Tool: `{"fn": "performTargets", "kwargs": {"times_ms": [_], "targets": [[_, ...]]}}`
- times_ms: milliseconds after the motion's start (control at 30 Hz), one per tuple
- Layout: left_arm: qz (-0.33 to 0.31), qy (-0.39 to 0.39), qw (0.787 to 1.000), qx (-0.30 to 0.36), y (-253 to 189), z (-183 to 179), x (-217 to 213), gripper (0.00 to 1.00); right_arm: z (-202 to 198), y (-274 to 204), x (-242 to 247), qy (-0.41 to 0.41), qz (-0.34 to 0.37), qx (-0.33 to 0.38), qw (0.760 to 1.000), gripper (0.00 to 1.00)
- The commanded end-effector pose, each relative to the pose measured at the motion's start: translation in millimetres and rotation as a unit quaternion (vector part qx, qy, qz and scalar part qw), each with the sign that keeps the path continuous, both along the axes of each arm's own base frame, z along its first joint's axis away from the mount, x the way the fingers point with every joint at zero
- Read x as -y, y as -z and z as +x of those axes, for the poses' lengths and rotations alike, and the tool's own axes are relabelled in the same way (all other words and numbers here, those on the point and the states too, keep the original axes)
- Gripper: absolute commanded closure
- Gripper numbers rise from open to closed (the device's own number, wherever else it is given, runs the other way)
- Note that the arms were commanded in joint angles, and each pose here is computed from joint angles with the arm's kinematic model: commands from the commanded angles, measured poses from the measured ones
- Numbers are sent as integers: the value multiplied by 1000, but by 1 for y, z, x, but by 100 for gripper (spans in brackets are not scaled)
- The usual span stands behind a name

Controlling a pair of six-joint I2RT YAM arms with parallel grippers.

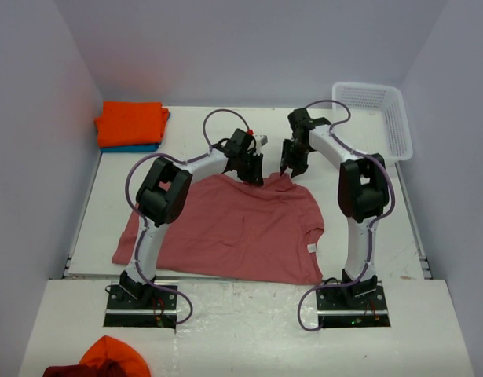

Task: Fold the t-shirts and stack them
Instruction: Grap the side of the flattened tshirt furthest away from the robot with both arms

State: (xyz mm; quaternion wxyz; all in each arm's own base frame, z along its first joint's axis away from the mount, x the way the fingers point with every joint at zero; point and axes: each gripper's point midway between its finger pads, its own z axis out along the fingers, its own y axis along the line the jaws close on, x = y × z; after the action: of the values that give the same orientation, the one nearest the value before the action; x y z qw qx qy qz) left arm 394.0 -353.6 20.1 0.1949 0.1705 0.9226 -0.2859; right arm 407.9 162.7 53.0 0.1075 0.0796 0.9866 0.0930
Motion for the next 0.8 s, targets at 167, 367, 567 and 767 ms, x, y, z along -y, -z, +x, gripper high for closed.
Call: {"fn": "performTargets", "kwargs": {"times_ms": [167, 367, 567, 767], "targets": [[32, -7, 999, -32, 16, -14, -17, 82, 2, 1, -13, -17, 43, -14, 999, 62], [30, -8, 999, -34, 18, -13, -18, 82, 8, 4, -21, -19, 61, -12, 998, 67], [32, -6, 999, -38, 21, -15, -19, 82, 20, 2, -28, -22, 72, -4, 997, 67], [32, -5, 999, -40, 25, -16, -19, 82, 30, -9, -33, -28, 85, 14, 996, 74]]}}
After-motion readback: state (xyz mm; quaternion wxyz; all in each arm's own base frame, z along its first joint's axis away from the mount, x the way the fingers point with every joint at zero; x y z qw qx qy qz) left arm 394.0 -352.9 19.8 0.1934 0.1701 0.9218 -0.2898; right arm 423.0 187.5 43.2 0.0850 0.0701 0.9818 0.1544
